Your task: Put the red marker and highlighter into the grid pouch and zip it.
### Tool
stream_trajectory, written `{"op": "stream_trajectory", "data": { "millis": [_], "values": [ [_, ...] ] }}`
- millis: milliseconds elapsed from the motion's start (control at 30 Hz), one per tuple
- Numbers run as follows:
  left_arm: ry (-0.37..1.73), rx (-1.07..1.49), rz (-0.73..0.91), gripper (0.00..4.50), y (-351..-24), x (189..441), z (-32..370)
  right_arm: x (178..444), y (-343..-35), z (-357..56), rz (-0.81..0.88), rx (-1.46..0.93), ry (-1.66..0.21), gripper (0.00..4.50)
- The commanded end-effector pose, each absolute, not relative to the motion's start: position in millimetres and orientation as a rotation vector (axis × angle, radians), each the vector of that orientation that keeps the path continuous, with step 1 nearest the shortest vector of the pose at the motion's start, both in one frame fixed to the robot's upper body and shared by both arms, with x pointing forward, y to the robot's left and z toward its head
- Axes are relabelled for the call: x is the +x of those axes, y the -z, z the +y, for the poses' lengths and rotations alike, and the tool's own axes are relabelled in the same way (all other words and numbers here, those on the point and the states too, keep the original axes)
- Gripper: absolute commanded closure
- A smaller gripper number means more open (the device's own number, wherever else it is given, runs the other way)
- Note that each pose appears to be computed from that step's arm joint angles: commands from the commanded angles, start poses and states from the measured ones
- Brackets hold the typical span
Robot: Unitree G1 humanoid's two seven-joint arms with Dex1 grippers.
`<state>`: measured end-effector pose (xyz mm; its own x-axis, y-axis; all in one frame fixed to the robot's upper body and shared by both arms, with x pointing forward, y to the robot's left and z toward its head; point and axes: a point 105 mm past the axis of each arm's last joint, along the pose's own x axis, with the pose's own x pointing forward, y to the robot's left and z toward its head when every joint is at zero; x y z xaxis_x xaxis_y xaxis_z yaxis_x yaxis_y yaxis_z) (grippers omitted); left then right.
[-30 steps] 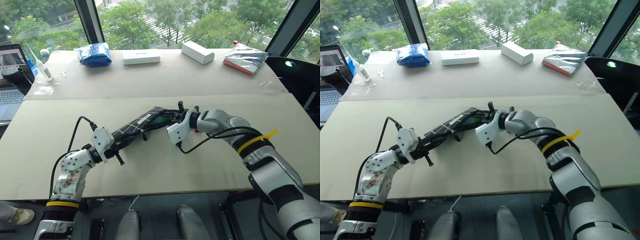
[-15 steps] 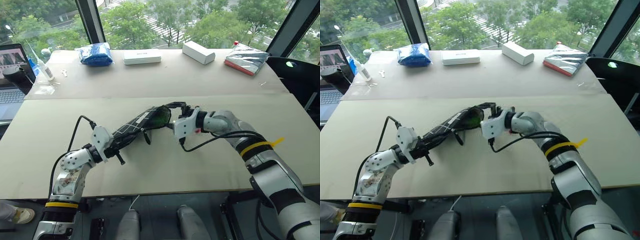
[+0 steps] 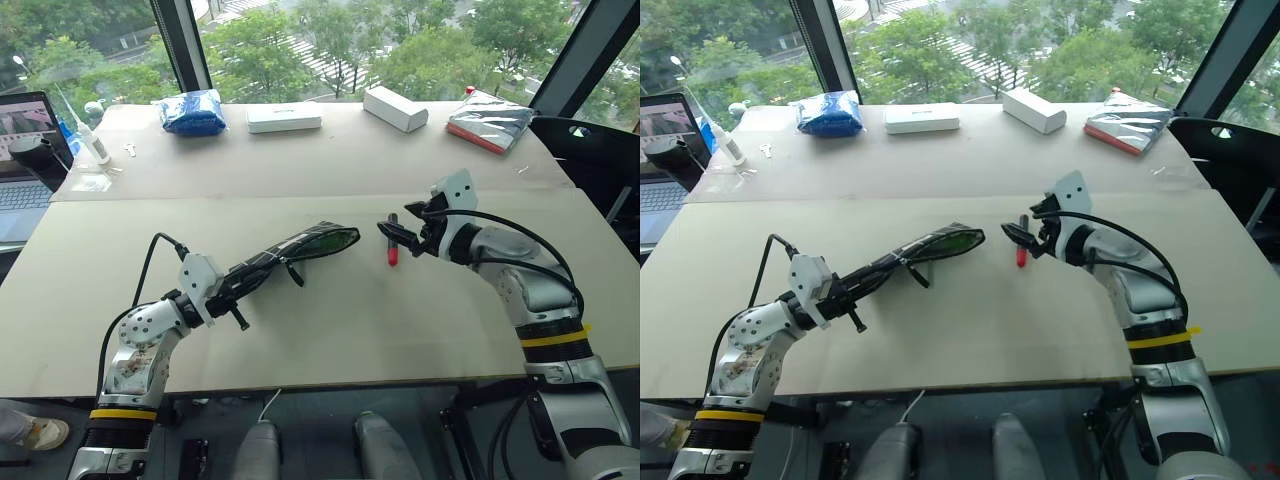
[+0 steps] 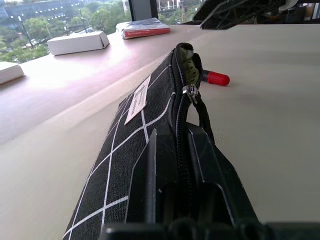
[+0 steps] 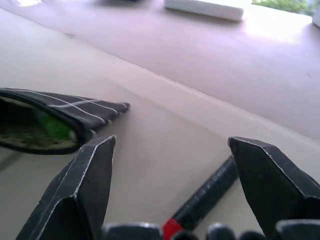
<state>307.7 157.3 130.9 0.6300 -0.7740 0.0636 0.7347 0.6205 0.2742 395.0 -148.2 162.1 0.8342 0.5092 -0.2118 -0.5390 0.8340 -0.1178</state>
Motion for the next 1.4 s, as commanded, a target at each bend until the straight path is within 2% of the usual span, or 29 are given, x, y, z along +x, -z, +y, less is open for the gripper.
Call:
{"op": "stream_trajectory", "data": {
  "millis": [33, 167, 400, 533, 667, 700, 767, 867, 1000, 1067, 1133, 1200, 1267, 1333, 1400],
  "values": [
    [0.884, 0.241, -0.226, 4.50, -142, 309, 154, 404, -157, -155, 0.234, -0.167, -0.418, 0.51],
    [0.887, 0.241, -0.228, 4.50, -142, 308, 153, 412, -145, -165, 0.281, -0.146, -0.324, 0.51],
    [0.886, 0.240, -0.234, 4.50, -144, 310, 152, 421, -120, -163, 0.345, -0.151, -0.280, 0.51],
    [0.882, 0.242, -0.240, 4.50, -145, 311, 152, 422, -111, -166, 0.347, -0.211, -0.270, 1.56],
    [0.881, 0.245, -0.242, 4.50, -146, 311, 153, 424, -112, -187, 0.317, -0.235, -0.186, 2.90],
    [0.881, 0.246, -0.243, 4.50, -146, 311, 153, 425, -115, -192, 0.302, -0.244, -0.161, 3.40],
    [0.883, 0.247, -0.244, 4.50, -146, 310, 152, 427, -120, -200, 0.275, -0.259, -0.125, 3.91],
    [0.887, 0.247, -0.247, 4.50, -147, 310, 151, 430, -138, -208, 0.185, -0.248, -0.077, 3.98],
    [0.893, 0.246, -0.245, 4.50, -147, 309, 151, 423, -188, -180, -0.051, -0.231, -0.282, 3.98],
    [0.897, 0.246, -0.243, 4.50, -147, 309, 150, 405, -220, -164, -0.214, -0.302, -0.427, 3.98],
    [0.900, 0.246, -0.241, 4.50, -146, 309, 150, 377, -231, -142, -0.313, -0.461, -0.623, 3.98],
    [0.902, 0.245, -0.240, 4.50, -146, 309, 150, 353, -219, -125, -0.320, -0.607, -0.797, 3.98],
    [0.904, 0.245, -0.239, 4.50, -146, 310, 150, 337, -192, -114, -0.269, -0.766, -0.932, 3.98],
    [0.906, 0.244, -0.240, 4.50, -146, 310, 149, 331, -175, -110, -0.255, -0.899, -0.994, 3.98],
    [0.908, 0.242, -0.241, 4.50, -146, 310, 149, 333, -173, -108, -0.267, -0.939, -0.997, 3.98]
  ]
}}
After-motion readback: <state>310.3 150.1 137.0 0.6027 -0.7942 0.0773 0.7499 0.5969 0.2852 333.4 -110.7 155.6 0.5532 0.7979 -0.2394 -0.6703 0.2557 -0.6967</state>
